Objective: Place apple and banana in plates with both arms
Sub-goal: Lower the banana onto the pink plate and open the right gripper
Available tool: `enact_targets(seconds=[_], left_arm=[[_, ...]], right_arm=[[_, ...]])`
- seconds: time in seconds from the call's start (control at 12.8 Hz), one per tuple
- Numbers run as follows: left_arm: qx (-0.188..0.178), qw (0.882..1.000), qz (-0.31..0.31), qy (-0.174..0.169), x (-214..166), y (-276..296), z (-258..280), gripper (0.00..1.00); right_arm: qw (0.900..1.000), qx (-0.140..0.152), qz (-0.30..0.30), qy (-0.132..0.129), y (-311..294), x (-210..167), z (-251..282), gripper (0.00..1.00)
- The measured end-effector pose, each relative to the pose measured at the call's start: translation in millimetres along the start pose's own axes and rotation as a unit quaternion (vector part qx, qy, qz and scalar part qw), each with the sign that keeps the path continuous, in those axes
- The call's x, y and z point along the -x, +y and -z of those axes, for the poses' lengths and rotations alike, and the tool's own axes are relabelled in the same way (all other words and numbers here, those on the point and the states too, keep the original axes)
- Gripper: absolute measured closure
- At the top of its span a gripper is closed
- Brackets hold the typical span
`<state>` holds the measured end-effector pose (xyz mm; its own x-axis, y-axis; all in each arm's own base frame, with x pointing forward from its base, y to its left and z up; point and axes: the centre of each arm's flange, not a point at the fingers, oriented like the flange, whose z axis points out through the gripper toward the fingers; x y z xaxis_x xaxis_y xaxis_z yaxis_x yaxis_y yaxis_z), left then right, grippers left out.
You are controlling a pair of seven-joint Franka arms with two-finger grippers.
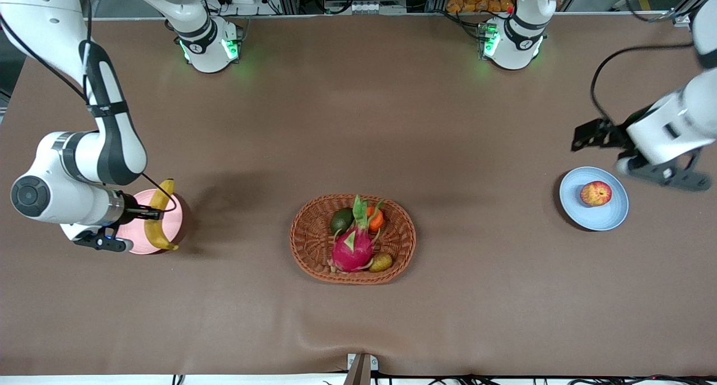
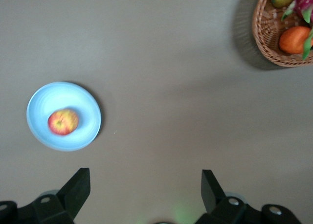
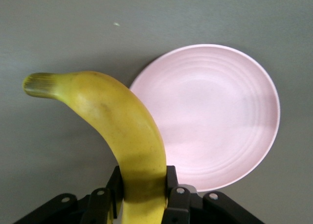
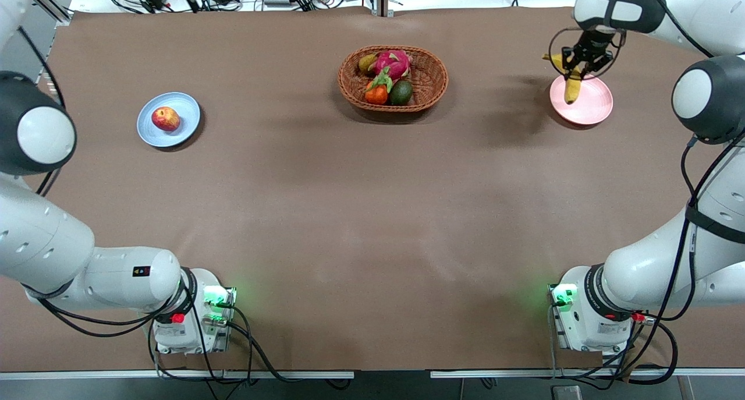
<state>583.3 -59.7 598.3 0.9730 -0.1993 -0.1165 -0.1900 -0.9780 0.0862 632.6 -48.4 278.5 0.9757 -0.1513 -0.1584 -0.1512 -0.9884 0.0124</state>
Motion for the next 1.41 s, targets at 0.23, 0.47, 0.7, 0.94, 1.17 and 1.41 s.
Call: enact_targets(seconds=[0.23,0.47,0.7,0.94,1.17,1.41], left_arm=[[-0.004,0.999,0.043,0.008,44.7,-30.3,36.0,0.00],[-0.006,0.998,0.058,0.028,90.3,-37.0,60.5,0.00],[-0.015,0.997,0.064,0.046,98.5,-43.0,62.2,0.00],[-0.018,0.996,0.077,0.048,77.3,-47.2,45.5,0.00],[-0.017,0.992,0.111,0.052,71.4,-38.5,44.1,0.00],[-0.017,0.991,0.113,0.065,67.3,-35.2,46.6,0.00]], right_arm=[[1.000,-0.002,0.021,0.021,29.6,5.1,-24.9,0.62],[0.999,-0.004,0.026,0.020,59.9,7.9,-32.1,0.62],[1.000,-0.005,0.022,0.020,66.5,9.7,-39.1,0.57],[0.999,-0.007,0.033,0.012,51.9,11.0,-34.3,0.23],[0.998,-0.008,0.055,0.002,25.8,13.8,-1.2,0.00],[0.997,-0.006,0.072,0.017,0.0,20.1,43.7,0.00]])
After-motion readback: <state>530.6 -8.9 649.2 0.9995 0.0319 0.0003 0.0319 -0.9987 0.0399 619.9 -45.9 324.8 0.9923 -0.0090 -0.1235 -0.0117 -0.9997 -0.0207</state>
